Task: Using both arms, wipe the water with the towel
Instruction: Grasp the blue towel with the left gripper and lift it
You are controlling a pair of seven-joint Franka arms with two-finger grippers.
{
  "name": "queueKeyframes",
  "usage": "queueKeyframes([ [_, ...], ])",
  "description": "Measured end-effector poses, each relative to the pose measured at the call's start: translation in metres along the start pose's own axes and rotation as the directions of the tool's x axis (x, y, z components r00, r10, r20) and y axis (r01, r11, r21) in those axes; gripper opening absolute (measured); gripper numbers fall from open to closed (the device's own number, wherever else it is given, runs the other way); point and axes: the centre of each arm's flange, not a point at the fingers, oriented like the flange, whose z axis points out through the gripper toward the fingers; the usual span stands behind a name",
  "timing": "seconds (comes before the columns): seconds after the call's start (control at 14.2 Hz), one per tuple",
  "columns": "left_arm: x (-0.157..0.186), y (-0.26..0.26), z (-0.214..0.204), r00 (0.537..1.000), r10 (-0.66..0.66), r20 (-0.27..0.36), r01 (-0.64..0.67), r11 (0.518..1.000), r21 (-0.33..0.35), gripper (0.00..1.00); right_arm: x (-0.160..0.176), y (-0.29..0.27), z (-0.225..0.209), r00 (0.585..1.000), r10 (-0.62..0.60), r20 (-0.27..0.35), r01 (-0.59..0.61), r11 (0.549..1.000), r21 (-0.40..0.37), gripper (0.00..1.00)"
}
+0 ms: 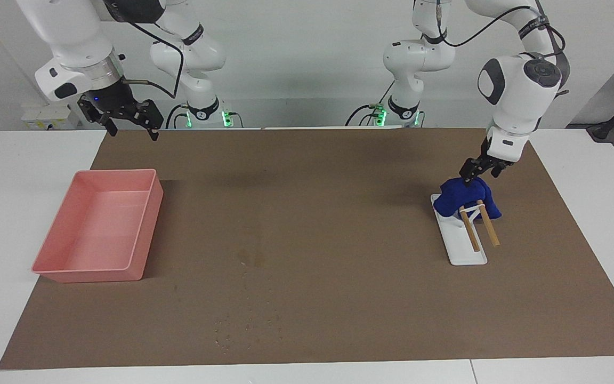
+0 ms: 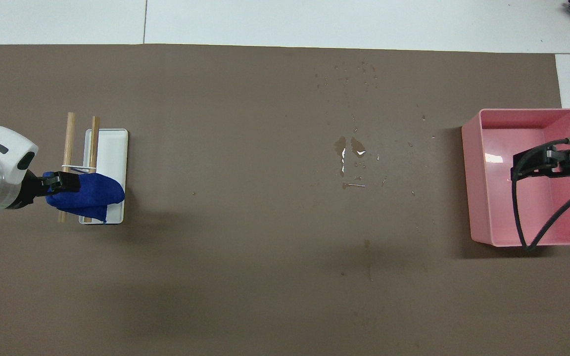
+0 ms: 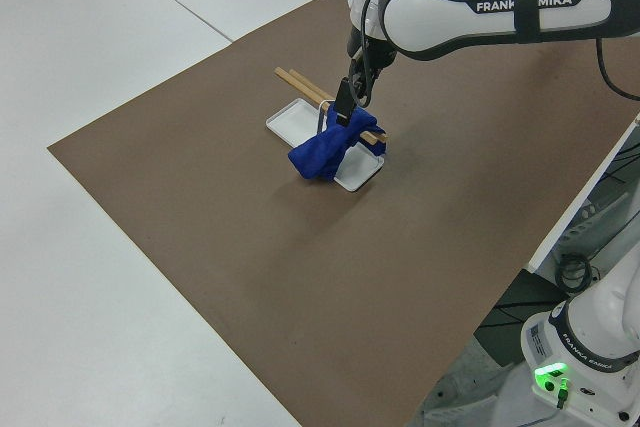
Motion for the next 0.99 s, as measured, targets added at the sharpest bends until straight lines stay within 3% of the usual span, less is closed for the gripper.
queueKeyframes([
  [0.35,-0.009,0.000,0.020,1.000,0.011,0.022,-0.011,1.000,0.003,1.00,0.000,0.000,0.000,1.000,0.000,0.000,0.000,1.000,0.000,1.00],
  [0.56,-0.009,0.000,0.020,1.000,0.011,0.022,-0.012,1.000,0.003,0.67,0.000,0.000,0.000,1.000,0.000,0.000,0.000,1.000,0.000,1.00],
  [0.7,-0.009,0.000,0.020,1.000,0.011,0.022,-0.011,1.000,0.003,0.60,0.000,0.000,0.000,1.000,0.000,0.001,0.000,1.000,0.000,1.00],
  [0.85,-0.009,-0.001,0.020,1.000,0.011,0.021,-0.011,1.000,0.003,0.37,0.000,0.000,0.000,1.000,0.000,0.001,0.000,1.000,0.000,1.00],
  [0.92,-0.009,-0.001,0.018,1.000,0.011,0.019,-0.011,1.000,0.003,0.30,0.000,0.000,0.001,1.000,0.000,0.001,0.000,1.000,0.000,1.00],
  [0.99,-0.009,-0.001,0.018,1.000,0.012,0.018,-0.012,1.000,0.003,0.30,0.000,0.000,0.001,1.000,0.000,0.002,0.000,1.000,0.000,1.00],
])
